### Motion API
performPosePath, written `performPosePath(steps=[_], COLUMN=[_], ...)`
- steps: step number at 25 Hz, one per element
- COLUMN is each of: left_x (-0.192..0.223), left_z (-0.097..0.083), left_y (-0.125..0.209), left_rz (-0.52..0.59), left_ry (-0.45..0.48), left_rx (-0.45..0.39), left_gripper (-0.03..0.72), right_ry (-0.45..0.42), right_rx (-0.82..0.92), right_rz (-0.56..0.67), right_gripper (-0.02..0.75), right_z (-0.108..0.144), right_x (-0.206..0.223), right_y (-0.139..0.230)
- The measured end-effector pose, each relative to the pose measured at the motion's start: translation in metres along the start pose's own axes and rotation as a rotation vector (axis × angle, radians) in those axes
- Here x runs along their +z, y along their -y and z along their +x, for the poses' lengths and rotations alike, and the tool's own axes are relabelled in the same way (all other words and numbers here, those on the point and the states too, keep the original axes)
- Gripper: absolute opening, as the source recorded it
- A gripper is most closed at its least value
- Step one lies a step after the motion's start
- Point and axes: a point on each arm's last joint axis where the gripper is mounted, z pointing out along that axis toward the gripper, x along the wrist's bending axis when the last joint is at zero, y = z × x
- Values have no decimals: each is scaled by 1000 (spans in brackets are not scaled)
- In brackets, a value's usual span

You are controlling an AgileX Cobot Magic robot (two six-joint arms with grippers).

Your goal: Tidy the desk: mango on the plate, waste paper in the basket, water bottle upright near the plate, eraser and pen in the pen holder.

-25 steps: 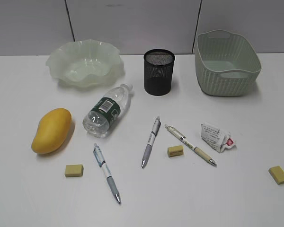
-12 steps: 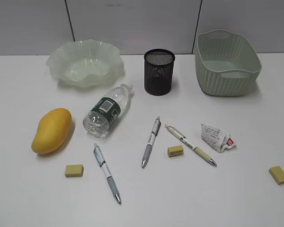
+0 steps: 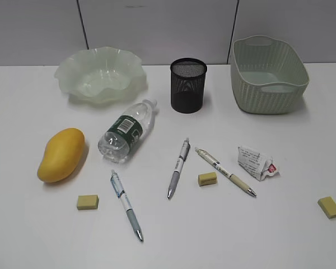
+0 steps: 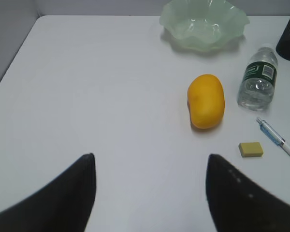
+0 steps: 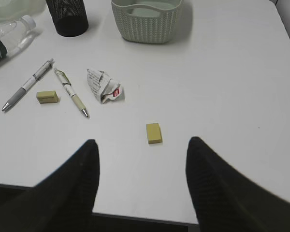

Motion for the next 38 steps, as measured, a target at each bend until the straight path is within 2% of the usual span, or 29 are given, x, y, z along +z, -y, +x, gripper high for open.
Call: performPosePath(steps=[6, 12, 14, 18, 23, 31, 38], left_x=[-2, 16, 26, 66, 131, 210, 277], left_z=[0, -4, -6, -15, -19, -16, -18], left_y=[-3, -38, -55, -89, -112, -134, -130], left_rz=[18, 299, 360, 522, 727, 873, 991], left_ry=[-6, -8, 3, 59, 51, -2, -21], left_rx=[3, -4, -13, -60, -77, -44, -22], left_gripper=[535, 535, 535, 535, 535, 535, 539], right_ry=[0, 0, 0, 0, 0, 0, 0], right_rx=[0, 0, 0, 0, 0, 0, 0], right_rz=[0, 0, 0, 0, 0, 0, 0], right_gripper=[457, 457, 457, 457, 457, 457, 457], right_z=[0, 0, 0, 0, 0, 0, 0], right_x=[0, 0, 0, 0, 0, 0, 0], right_y=[0, 0, 0, 0, 0, 0, 0])
